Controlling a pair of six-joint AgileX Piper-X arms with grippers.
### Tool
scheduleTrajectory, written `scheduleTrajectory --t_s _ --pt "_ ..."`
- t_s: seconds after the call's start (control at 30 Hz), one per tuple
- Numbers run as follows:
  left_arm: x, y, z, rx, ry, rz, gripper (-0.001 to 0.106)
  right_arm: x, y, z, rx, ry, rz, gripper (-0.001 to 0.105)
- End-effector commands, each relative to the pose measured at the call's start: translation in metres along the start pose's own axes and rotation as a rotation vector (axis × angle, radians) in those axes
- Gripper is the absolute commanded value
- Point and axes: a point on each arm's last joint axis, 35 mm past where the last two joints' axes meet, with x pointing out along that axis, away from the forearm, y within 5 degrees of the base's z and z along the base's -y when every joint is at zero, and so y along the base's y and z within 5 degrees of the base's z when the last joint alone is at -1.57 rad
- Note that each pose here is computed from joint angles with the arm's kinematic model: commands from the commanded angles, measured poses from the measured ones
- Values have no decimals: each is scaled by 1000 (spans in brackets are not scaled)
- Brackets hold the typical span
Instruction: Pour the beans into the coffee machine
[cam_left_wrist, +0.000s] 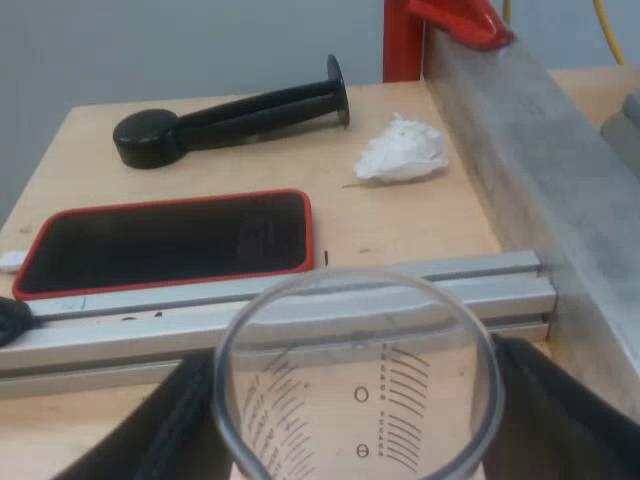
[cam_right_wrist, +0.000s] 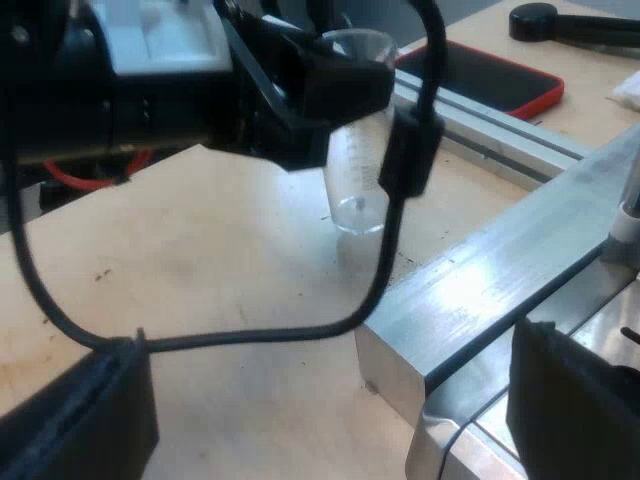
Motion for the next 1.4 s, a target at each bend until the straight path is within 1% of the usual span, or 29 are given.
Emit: scheduleTrajectory --t_s 0.03,0.2,0.27,0.3,0.33,0.37,0.43,0.47,0.53,0.6,0.63,0.67,0.77,0.83,0.87,0.93,1.03,1.07,1.17,1.2,1.3,1.4 --pt "3 1 -2 -4 -21 -8 13 0 -2 2 1 -21 2 74" --pt "5 2 -4 2 -17 -8 14 0 -1 1 1 -19 2 74" --pt "5 2 -4 7 -14 -8 19 1 -1 1 1 -18 2 74" --pt "5 2 -5 5 -11 -7 24 1 -1 0 0 -16 3 74" --pt "5 2 -5 5 -9 -9 31 1 -1 0 0 -16 3 74" --pt "5 2 -5 5 -9 -12 34 1 -1 0 0 -16 3 74" --pt "5 2 -6 3 -3 -22 49 1 -1 0 0 -14 3 74" --pt "4 1 -5 3 -2 -24 53 1 -1 0 0 -14 3 74" --pt "4 1 -6 -19 10 -23 64 1 -1 0 0 -14 3 74" --pt "3 1 -6 -44 21 -22 69 1 -1 0 0 -14 3 74" --pt "3 1 -8 -55 42 -20 71 2 -2 -2 0 -10 1 74" --pt "2 1 -8 -58 49 -19 71 2 -2 -2 0 -10 1 74" --pt "-1 0 -11 -77 108 -12 72 2 -2 -2 0 -10 1 74" --pt "-6 -1 -16 -106 193 -2 72 2 -2 -2 0 -10 1 74" --pt "-8 -2 -16 -111 207 0 72 2 -2 -2 -2 -10 1 74" --pt "-15 -4 -21 -142 300 11 72 2 -3 -2 0 -9 -2 74" --pt "-27 -8 -17 -164 363 19 72 3 -8 -3 4 -7 -13 74" --pt "-30 -9 -15 -164 364 19 72 2 -11 -2 6 -7 -18 74" --pt "-45 -15 4 -153 332 15 72 -2 -17 -1 9 22 6 74" --pt "-51 -18 12 -152 331 20 72 -5 -19 0 9 38 11 74" --pt "-69 -26 28 -161 364 23 72 -17 -21 7 6 82 13 74" --pt "-88 -33 45 -161 382 24 72 -28 -22 16 4 90 18 74"
